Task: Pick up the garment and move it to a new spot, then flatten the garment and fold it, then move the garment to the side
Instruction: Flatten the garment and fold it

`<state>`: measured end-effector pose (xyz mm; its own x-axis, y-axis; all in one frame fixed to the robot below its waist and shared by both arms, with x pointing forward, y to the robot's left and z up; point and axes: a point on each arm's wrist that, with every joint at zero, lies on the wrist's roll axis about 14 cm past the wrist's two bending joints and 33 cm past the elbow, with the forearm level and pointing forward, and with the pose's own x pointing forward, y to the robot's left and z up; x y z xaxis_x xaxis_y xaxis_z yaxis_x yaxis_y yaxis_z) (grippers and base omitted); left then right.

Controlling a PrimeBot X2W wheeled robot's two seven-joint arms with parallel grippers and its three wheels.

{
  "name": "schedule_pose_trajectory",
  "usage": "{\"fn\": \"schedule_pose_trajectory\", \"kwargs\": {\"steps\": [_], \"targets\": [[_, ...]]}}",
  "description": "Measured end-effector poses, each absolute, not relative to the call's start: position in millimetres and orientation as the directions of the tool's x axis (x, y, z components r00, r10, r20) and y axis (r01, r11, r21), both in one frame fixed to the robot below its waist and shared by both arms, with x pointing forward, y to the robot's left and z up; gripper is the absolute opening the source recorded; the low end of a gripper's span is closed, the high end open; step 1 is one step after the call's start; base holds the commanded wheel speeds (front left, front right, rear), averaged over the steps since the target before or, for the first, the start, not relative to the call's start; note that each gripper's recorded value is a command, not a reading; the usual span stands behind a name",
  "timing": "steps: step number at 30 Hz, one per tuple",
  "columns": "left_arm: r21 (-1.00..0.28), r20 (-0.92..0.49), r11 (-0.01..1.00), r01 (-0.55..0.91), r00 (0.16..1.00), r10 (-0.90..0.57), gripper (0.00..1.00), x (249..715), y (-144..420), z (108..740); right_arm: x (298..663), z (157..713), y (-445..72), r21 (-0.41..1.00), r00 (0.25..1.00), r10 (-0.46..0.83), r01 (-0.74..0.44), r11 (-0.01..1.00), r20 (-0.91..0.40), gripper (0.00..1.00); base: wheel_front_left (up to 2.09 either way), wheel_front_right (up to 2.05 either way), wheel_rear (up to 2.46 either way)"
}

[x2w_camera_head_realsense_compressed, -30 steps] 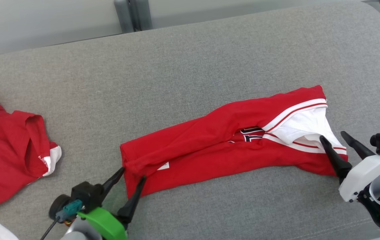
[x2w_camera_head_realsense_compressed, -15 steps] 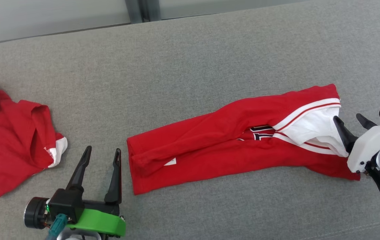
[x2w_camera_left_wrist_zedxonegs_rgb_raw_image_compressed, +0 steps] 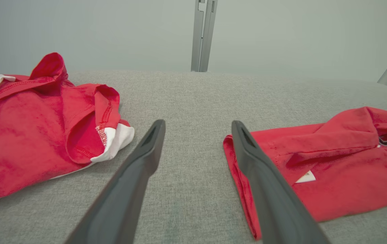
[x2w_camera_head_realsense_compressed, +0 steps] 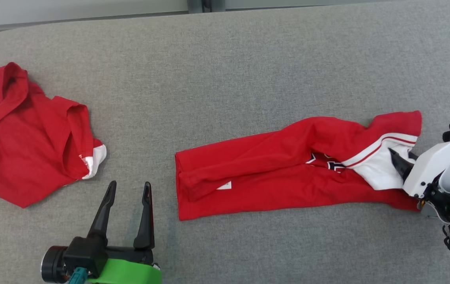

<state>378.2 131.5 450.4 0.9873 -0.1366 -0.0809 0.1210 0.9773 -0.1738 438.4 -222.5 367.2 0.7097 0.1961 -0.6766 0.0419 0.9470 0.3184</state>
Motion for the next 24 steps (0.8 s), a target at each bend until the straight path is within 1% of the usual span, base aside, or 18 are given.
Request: {"fn": "schedule_pose_trajectory", "kwargs": {"steps": [2, 5, 6, 11, 14, 16, 18, 20, 22, 24], "targets": [[-0.178, -0.076, 0.977, 0.121, 0.988, -0.136, 1.00, 375.4, 132.1, 452.2, 435.9, 373.3, -215.0, 0.383, 0.722, 0.237, 0.041, 0.923, -0.650, 0.00, 0.00, 0.00, 0.00], [-0.188, -0.065, 0.975, 0.121, 0.989, -0.136, 1.00, 372.4, 132.8, 456.0, 428.4, 379.4, -232.7, 0.459, 0.740, 0.232, 0.116, 0.881, -0.632, 0.00, 0.00, 0.00, 0.00], [-0.190, -0.064, 0.974, 0.126, 0.988, -0.140, 1.00, 370.2, 131.7, 456.5, 425.6, 382.1, -249.2, 0.454, 0.745, 0.203, 0.149, 0.878, -0.636, 0.00, 0.00, 0.00, 0.00], [-0.201, -0.070, 0.971, 0.129, 0.987, -0.146, 1.00, 361.1, 133.0, 455.5, 416.8, 411.3, -351.7, 0.341, 0.768, -0.016, 0.303, 0.890, -0.640, 0.00, 0.00, 0.00, 0.00], [-0.206, -0.075, 0.970, 0.125, 0.987, -0.143, 1.00, 357.3, 135.7, 454.2, 414.0, 430.3, -395.5, 0.297, 0.774, -0.120, 0.375, 0.878, -0.622, 0.00, 0.00, 0.00, 0.00], [-0.211, -0.074, 0.970, 0.118, 0.988, -0.136, 1.00, 355.9, 138.2, 454.8, 416.0, 444.5, -412.2, 0.286, 0.785, -0.158, 0.394, 0.873, -0.599, 0.00, 0.00, 0.00, 0.00], [-0.215, -0.078, 0.971, 0.106, 0.989, -0.125, 1.00, 354.1, 141.9, 453.8, 419.0, 455.4, -419.4, 0.264, 0.787, -0.168, 0.388, 0.883, -0.594, 0.00, 0.00, 0.00, 0.00], [-0.232, -0.078, 0.969, 0.090, 0.991, -0.111, 1.00, 353.4, 145.7, 453.9, 425.2, 468.3, -415.8, 0.248, 0.799, -0.147, 0.347, 0.905, -0.582, 0.00, 0.00, 0.00, 0.00], [-0.239, -0.077, 0.967, 0.088, 0.991, -0.109, 1.00, 352.3, 145.6, 454.3, 433.4, 478.7, -396.9, 0.258, 0.818, -0.084, 0.275, 0.926, -0.570, 0.00, 0.00, 0.00, 0.00], [-0.254, -0.076, 0.964, 0.078, 0.992, -0.100, 1.00, 350.8, 145.9, 455.1, 440.9, 487.8, -355.0, 0.274, 0.831, 0.039, 0.138, 0.952, -0.554, 0.00, 0.00, 0.00, 0.00]]}}
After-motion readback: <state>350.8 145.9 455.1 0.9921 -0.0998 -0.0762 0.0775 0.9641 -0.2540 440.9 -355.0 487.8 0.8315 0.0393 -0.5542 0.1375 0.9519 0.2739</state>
